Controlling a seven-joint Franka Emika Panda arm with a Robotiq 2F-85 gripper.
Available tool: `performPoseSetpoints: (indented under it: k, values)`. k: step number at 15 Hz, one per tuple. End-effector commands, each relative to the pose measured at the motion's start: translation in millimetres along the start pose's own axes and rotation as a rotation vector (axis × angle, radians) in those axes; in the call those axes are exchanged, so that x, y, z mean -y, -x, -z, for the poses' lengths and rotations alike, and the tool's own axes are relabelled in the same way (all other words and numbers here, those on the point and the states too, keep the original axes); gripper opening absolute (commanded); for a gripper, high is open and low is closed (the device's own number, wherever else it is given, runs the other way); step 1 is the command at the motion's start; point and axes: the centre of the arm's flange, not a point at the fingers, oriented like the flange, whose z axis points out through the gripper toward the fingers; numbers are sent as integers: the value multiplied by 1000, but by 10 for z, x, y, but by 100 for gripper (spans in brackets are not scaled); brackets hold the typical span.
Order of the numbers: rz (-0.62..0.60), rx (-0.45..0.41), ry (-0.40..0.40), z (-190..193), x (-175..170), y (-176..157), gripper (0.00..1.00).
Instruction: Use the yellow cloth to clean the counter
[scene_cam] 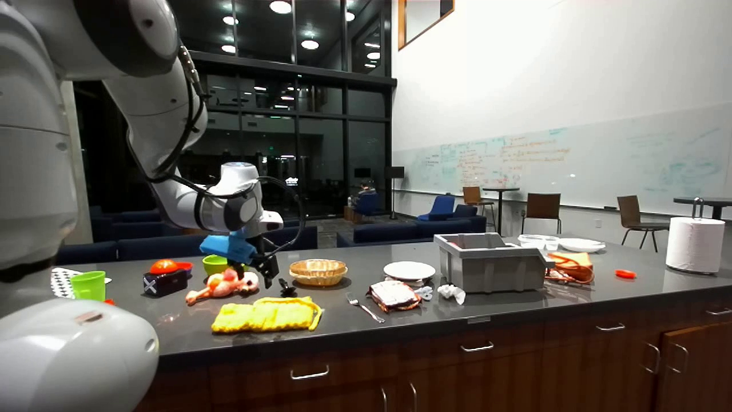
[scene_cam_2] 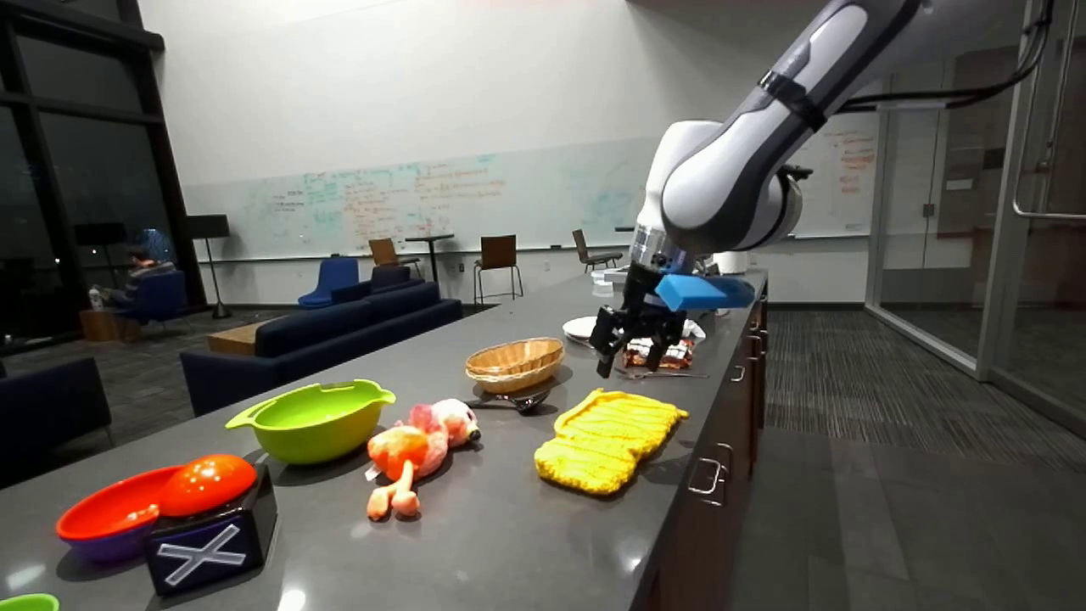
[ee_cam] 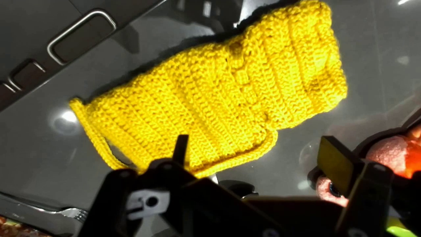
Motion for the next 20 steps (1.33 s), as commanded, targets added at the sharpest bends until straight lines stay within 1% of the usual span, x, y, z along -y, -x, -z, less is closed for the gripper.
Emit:
performPoseSetpoints:
  k: [1,6,7,10,12,14,17,20]
  values:
    - [1,8,0,-42,1,-19,100]
    - [0,13,-1,-65,9,-51,100]
    - [2,14,30,-44,-2,-11,100]
    - [36,23,60,-78,3,27,100]
    - [68,31,42,-173,-20,21,100]
    - [74,30,18,-257,-44,13,100]
    - [123,29,-26,-483,-80,-30,100]
    - [199,27,-25,-682,-77,-96,100]
